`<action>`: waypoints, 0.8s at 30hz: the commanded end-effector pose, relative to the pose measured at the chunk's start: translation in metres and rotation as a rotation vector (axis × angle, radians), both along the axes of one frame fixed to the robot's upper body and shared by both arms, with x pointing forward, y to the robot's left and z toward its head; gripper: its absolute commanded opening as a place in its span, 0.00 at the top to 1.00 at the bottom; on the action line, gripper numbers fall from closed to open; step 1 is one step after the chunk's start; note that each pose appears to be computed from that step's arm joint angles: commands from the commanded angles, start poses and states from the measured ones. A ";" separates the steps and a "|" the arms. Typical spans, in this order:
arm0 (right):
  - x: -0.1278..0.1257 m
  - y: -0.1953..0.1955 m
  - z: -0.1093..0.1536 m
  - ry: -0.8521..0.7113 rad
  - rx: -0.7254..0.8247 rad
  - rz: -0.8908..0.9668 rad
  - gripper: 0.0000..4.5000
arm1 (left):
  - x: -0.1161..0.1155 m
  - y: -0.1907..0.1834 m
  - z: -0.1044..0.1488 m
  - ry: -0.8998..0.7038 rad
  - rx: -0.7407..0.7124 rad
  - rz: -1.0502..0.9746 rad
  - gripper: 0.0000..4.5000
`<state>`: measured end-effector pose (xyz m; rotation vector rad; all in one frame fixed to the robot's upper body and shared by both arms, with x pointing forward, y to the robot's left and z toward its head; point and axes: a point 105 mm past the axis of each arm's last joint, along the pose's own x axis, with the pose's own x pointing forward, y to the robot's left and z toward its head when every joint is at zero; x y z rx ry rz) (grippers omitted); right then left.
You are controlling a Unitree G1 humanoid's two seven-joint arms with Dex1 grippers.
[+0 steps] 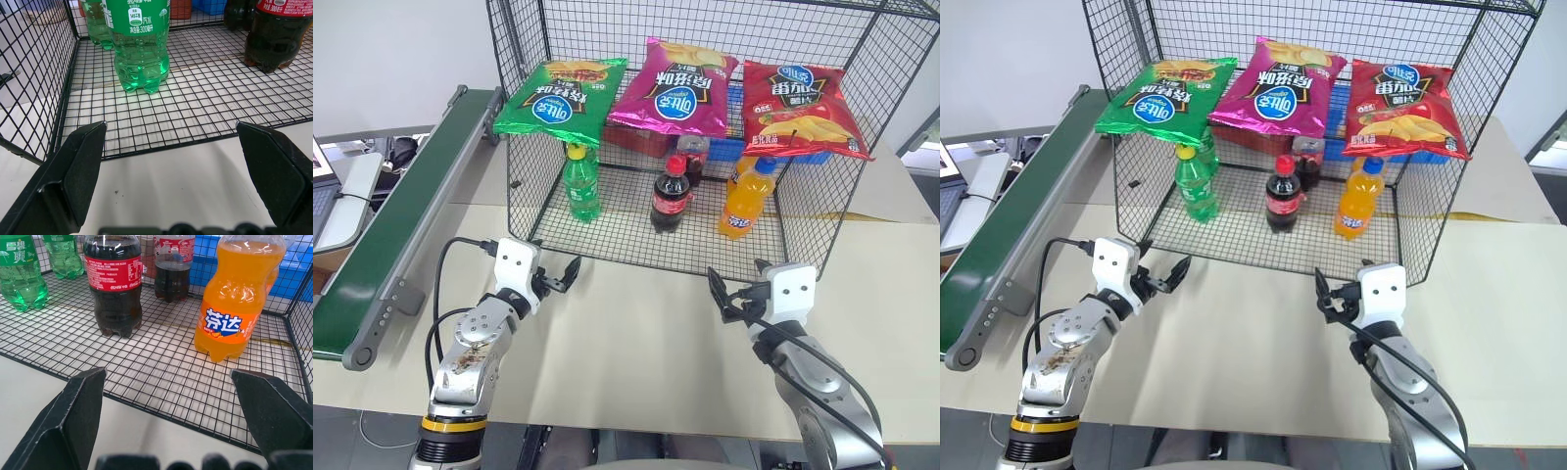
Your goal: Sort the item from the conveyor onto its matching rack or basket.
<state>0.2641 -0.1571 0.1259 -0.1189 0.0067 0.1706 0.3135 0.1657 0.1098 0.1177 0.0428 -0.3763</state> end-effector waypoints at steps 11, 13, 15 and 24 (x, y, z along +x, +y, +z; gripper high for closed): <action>-0.005 -0.006 0.014 -0.047 0.008 -0.002 0.01 | -0.010 -0.003 0.011 -0.036 -0.026 -0.033 0.00; -0.004 -0.004 0.016 -0.050 0.008 0.000 0.01 | -0.010 -0.003 0.012 -0.035 -0.030 -0.034 0.00; -0.004 -0.002 0.018 -0.054 0.009 0.003 0.01 | -0.010 -0.002 0.011 -0.032 -0.036 -0.031 0.00; -0.003 0.000 0.026 -0.061 -0.001 0.011 0.01 | -0.010 -0.001 0.013 -0.033 -0.043 -0.047 0.00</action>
